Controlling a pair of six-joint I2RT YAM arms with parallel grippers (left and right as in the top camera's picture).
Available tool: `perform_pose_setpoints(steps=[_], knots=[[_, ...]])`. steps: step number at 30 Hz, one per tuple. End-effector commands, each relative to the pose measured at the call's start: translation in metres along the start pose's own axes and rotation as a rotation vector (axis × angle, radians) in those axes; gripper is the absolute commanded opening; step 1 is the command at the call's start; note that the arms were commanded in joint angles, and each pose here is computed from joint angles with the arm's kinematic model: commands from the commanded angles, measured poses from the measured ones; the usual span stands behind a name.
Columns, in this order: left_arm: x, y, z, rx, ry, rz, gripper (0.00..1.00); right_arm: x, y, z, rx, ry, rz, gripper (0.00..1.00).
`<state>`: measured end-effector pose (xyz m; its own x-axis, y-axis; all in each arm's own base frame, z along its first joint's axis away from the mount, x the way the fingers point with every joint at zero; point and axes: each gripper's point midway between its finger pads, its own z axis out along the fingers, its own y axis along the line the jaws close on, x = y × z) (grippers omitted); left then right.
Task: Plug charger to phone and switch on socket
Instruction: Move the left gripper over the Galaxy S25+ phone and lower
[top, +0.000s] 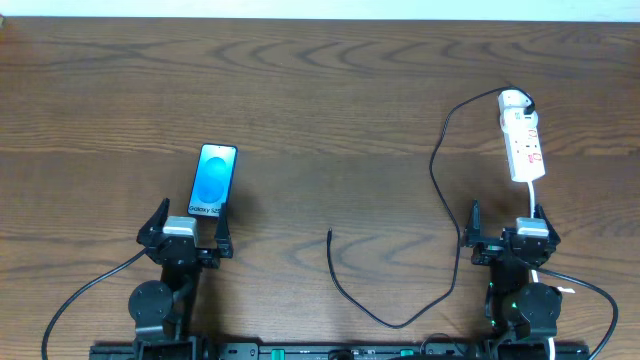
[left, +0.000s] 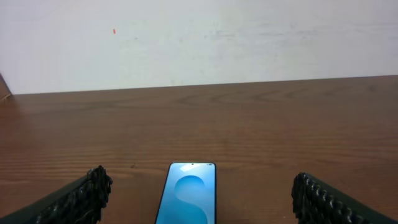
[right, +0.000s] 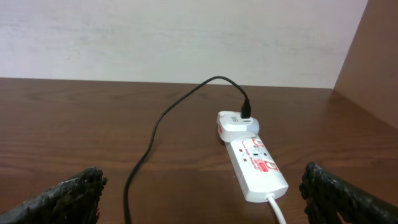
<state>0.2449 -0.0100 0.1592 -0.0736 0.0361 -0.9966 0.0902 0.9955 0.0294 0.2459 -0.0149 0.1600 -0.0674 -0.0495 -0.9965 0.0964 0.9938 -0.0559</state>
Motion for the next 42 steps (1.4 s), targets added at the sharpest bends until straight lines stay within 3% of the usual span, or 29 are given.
perform_pose_setpoints(steps=[1,13,25,35,42], knots=[[0.002,-0.002,0.0,0.009,0.003,0.009,0.95,0.0,0.003,0.0,-0.011,0.0,-0.002,0.99],[-0.03,0.005,0.008,-0.013,0.083,0.015,0.95,0.0,0.003,0.0,-0.011,-0.001,-0.002,0.99],[-0.056,0.016,0.071,-0.001,0.297,-0.013,0.95,0.0,0.003,0.0,-0.011,0.0,-0.002,0.99],[-0.051,0.021,0.108,0.016,0.564,-0.052,0.95,0.0,0.003,0.0,-0.011,-0.001,-0.002,0.99],[-0.056,0.022,0.109,0.037,0.749,-0.051,0.95,0.0,0.003,0.0,-0.011,0.0,-0.002,0.99]])
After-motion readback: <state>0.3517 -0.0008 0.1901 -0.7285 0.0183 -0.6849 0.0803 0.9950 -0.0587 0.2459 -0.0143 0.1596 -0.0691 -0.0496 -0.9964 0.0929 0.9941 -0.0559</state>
